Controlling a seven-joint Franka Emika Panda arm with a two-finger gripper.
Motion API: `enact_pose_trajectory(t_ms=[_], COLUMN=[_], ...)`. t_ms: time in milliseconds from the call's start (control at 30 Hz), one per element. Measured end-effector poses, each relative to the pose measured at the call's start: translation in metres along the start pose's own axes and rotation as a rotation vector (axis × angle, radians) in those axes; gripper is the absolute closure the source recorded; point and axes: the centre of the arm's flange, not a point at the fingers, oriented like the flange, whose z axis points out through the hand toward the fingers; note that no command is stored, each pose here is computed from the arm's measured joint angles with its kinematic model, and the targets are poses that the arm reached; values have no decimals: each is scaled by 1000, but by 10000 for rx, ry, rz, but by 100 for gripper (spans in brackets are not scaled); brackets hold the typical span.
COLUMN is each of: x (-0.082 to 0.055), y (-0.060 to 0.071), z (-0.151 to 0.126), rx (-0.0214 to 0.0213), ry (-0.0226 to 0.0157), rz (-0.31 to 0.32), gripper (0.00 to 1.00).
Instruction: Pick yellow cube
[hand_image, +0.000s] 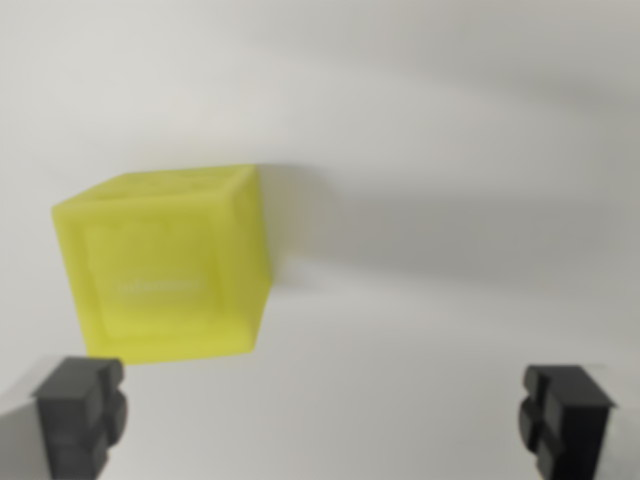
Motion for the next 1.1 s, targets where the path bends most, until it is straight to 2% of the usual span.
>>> enact_pose_trajectory(t_ms=[933,1100], x=[-34,-38], y=[-33,-37], z=[36,42], rx=[44,42], ry=[106,115], rz=[-619,-702], gripper=[0,0])
